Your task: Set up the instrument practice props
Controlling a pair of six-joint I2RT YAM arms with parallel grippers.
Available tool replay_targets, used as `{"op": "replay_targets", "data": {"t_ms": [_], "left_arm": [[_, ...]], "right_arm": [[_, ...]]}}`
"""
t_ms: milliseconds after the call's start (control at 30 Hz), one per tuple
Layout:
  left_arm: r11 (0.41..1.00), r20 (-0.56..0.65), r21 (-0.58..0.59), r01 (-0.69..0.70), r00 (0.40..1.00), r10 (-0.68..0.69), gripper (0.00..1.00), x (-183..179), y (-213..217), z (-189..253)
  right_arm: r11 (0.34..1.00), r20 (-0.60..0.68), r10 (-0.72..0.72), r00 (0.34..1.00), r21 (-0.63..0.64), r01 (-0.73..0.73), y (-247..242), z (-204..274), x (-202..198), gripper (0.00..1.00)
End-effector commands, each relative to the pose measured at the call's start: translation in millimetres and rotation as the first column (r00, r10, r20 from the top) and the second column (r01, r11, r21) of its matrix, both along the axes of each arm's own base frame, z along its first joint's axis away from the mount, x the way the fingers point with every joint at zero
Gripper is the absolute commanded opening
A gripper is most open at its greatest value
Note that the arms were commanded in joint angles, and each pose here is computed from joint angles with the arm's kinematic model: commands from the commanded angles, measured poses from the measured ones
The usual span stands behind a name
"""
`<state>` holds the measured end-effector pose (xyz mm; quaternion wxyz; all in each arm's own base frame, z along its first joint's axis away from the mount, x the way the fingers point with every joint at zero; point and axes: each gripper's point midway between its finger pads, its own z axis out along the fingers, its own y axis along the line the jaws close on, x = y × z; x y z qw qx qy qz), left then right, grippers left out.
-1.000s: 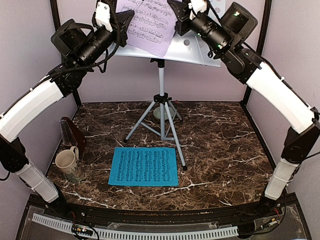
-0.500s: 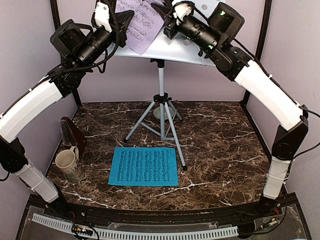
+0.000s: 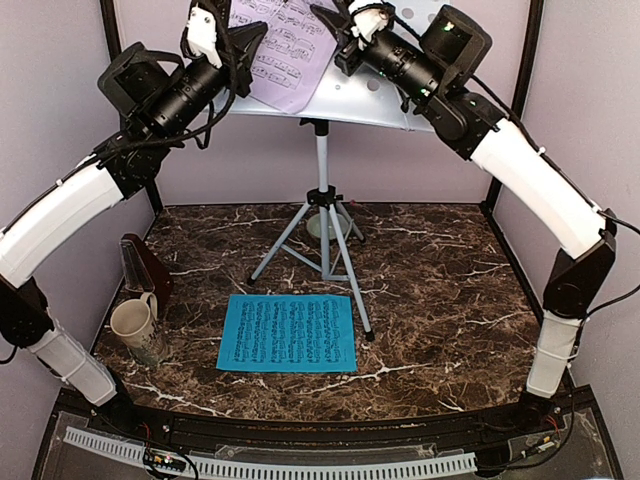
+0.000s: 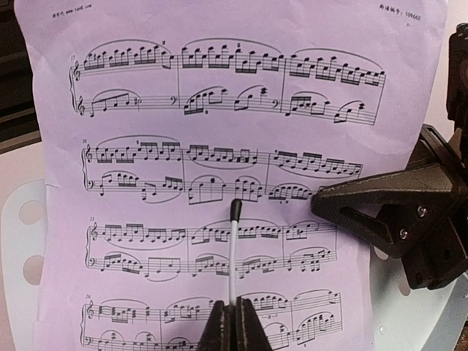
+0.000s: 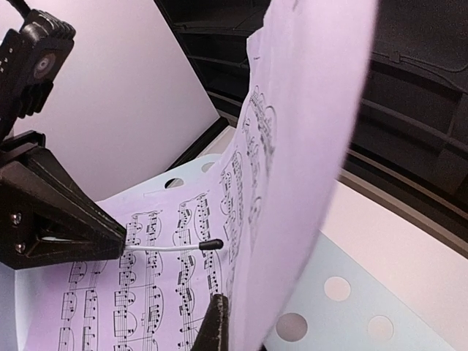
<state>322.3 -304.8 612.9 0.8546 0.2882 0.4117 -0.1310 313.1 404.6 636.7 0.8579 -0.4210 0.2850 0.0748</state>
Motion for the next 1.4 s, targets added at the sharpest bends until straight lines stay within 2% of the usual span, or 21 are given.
{"op": "replay_targets", "data": {"t_ms": [0,100,300,333,433,500,700,933,1367], "left_arm": [[0.996,0.151,-0.064,0.057,0.987,-0.047,0.00,-46.1,25.6,35.8],[0.995,0.202,-0.055,0.087,0.977,-0.075,0.00,-57.3,25.4,37.4],[0.994,0.212,-0.054,0.096,0.974,-0.083,0.00,-58.4,23.8,37.9],[0.994,0.206,-0.051,0.098,0.975,-0.086,0.00,-57.4,22.5,36.3],[0.994,0.197,-0.044,0.100,0.976,-0.090,0.00,-55.4,20.4,34.8],[0.994,0.194,-0.043,0.101,0.977,-0.091,0.00,-54.7,19.6,34.2],[0.993,0.186,-0.034,0.110,0.977,-0.101,0.00,-54.4,17.2,32.7],[0.993,0.180,-0.030,0.113,0.978,-0.105,0.00,-52.4,15.1,31.4],[0.994,0.175,-0.022,0.108,0.979,-0.102,0.00,-49.5,12.7,28.4]], "right_arm": [[1.000,0.043,0.010,0.999,0.012,-0.010,-19.9,17.2,-9.9,0.00],[1.000,0.047,0.027,0.999,-0.005,-0.027,-19.6,14.6,-10.5,0.00],[0.999,0.082,0.042,0.996,0.000,-0.042,-17.3,14.6,-10.6,0.00],[0.999,0.086,0.044,0.995,0.002,-0.045,-16.2,14.1,-9.7,0.03],[0.998,0.096,0.059,0.994,0.012,-0.061,-13.6,14.3,-10.8,0.22],[0.997,0.102,0.064,0.993,0.024,-0.067,-13.5,15.7,-10.6,0.30],[0.996,0.128,0.063,0.990,0.061,-0.071,-13.7,21.2,-9.9,0.34],[0.993,0.138,0.062,0.989,0.095,-0.075,-12.6,22.7,-6.6,0.45],[0.977,0.120,0.138,0.983,0.149,-0.155,-2.2,16.9,-5.4,0.45]]}}
